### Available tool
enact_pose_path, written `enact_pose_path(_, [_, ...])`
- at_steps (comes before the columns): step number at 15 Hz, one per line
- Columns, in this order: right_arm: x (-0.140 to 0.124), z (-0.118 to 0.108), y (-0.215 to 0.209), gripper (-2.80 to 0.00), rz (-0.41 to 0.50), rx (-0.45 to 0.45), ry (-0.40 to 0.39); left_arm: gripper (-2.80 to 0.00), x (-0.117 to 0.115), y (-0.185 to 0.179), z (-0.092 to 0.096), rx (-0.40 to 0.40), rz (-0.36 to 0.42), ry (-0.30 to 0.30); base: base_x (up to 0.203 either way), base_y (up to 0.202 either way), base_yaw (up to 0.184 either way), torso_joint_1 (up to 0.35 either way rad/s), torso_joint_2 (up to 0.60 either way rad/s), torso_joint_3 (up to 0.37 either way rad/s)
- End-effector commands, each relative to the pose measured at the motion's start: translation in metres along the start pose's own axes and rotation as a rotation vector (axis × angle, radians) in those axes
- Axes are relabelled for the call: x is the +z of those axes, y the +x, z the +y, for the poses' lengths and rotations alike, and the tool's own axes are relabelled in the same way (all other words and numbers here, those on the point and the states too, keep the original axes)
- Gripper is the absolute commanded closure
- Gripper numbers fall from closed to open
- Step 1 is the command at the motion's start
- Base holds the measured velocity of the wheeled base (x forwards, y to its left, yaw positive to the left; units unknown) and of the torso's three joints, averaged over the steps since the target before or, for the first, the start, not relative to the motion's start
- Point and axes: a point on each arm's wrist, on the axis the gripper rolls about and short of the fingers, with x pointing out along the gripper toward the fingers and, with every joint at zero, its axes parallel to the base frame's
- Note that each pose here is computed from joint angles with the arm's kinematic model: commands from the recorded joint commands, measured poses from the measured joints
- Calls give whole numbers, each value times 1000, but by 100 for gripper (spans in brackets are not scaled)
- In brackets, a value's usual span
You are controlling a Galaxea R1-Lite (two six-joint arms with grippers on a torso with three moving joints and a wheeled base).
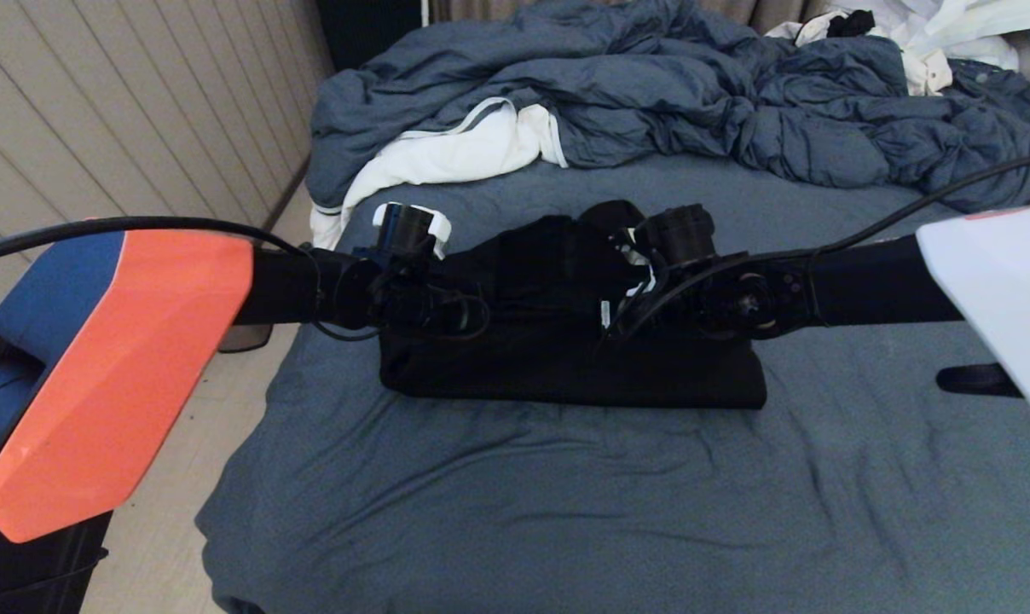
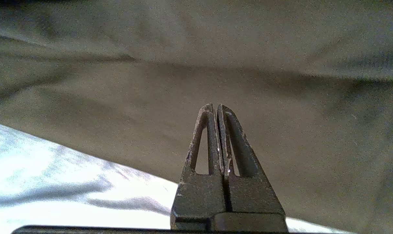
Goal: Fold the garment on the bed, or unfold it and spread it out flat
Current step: Fold the black sweatshirt
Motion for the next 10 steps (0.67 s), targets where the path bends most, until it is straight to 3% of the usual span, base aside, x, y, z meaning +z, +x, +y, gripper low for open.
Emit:
enact_pose_path(1, [-1,2,12,0,3,-2,0,0,0,-1,0,-3,-6,-17,0,0,0,0,0,0])
enact_pose_path(6, [21,8,31,0,-67,-53,7,0,0,-6,-1,-11,-22,-22,0,0,0,0,0,0])
enact_pose_path(10, [29,21,15,0,-72,-34,4,0,5,-10,0,-19,-49,-23,0,0,0,0,0,0])
